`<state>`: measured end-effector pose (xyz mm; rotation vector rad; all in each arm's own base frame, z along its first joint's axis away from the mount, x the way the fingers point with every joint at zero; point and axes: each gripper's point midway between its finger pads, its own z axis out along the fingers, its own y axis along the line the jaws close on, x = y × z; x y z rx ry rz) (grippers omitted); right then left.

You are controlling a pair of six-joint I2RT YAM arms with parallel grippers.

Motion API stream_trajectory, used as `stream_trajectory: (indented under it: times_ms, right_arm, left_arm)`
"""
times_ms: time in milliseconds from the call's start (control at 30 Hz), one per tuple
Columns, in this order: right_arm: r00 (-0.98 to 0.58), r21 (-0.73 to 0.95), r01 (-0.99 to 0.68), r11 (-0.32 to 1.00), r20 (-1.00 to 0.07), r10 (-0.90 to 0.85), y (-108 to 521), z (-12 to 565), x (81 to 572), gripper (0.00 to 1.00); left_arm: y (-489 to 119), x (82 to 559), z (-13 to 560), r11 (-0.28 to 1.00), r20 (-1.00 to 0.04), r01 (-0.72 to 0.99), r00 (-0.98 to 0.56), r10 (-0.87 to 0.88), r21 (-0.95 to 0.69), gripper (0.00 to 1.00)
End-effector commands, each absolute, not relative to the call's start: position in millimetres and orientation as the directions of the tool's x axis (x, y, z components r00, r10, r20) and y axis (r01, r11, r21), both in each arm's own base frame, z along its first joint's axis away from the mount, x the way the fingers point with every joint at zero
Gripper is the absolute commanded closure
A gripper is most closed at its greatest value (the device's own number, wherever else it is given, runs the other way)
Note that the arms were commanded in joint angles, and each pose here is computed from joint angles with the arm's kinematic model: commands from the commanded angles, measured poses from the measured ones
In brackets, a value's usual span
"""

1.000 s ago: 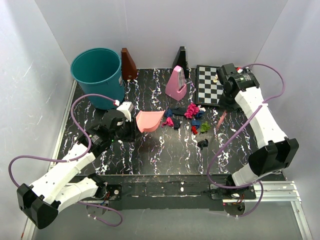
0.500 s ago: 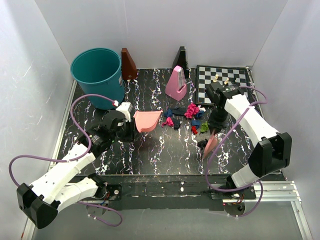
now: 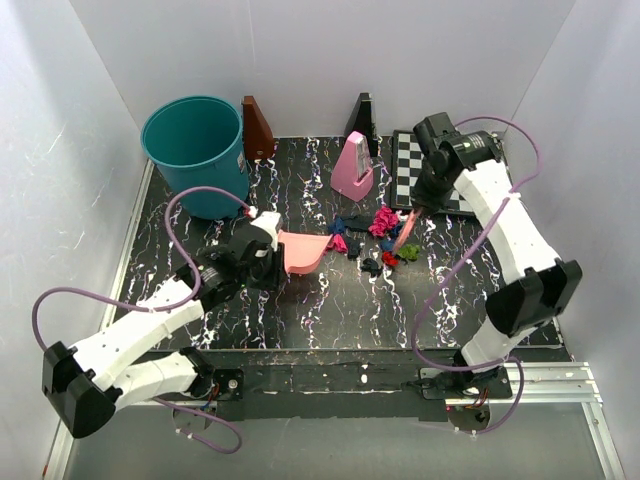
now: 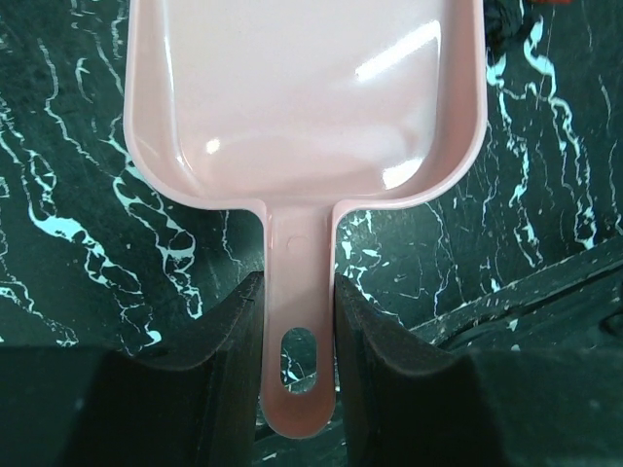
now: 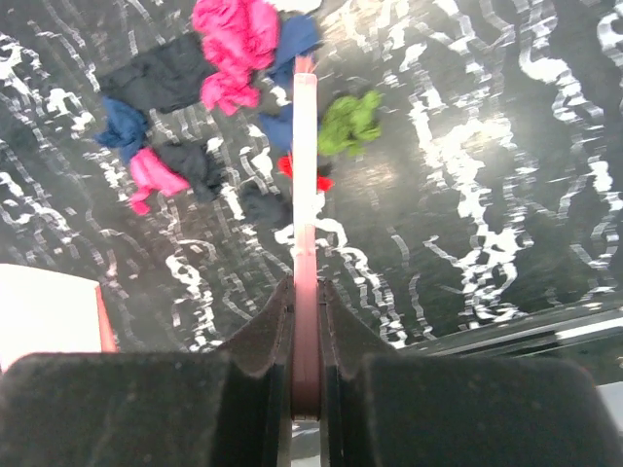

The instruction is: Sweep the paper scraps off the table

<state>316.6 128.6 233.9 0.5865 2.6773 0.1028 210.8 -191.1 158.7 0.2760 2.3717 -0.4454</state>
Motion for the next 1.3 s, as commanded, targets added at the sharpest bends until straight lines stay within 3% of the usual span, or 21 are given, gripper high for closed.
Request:
stream_trajectory:
  times_ms: [0,167,267,533,733,867,1000,1100,1267]
  right_arm:
    - [-0.794,0.003,0.321,0.947,-0.544,0.271,77,261,295,0.99]
    - [-0.753,-0.108,-0.032,0.994,-0.651,-0.095,75,246,304,0.99]
    - [-0.738,-0.214,-0.032,0.976,-0.654,-0.167,62,247,317,0.99]
    - [-0.803,-0.413,-0.241,0.878,-0.423,-0.419,61,213,343,0.99]
    - [-0.733,-0.414,-0.459,0.786,-0.323,-0.598,113,174,356,0.99]
    - [-0.663,-0.194,-0.633,0.749,-0.363,-0.654,176,165,339,0.99]
    - [-0.592,0.044,-0.744,0.666,-0.507,-0.627,226,198,312,0.99]
    - [-0.557,-0.03,-0.714,0.7,-0.581,-0.593,218,226,319,0.99]
    - [-0.565,-0.222,-0.63,0.744,-0.527,-0.635,180,238,336,0.99]
  left_arm:
    - [-210,211,168,0.903,-0.71,0.397,-0.683,0.172,-0.164,1.0]
    - [-248,184,155,0.791,-0.696,0.61,-0.586,0.415,-0.041,1.0]
    - [-258,170,146,0.746,-0.682,0.665,-0.531,0.503,0.032,1.0]
    - [-263,146,115,0.645,-0.583,0.759,-0.488,0.649,0.083,1.0]
    - [-279,144,103,0.633,-0.551,0.773,-0.508,0.662,0.047,1.0]
    - [-289,143,101,0.641,-0.545,0.767,-0.53,0.65,0.019,1.0]
    - [-296,145,101,0.641,-0.544,0.767,-0.535,0.646,0.006,1.0]
    - [-295,150,101,0.66,-0.54,0.752,-0.552,0.635,0.008,1.0]
    - [-289,156,100,0.698,-0.531,0.716,-0.599,0.599,-0.02,1.0]
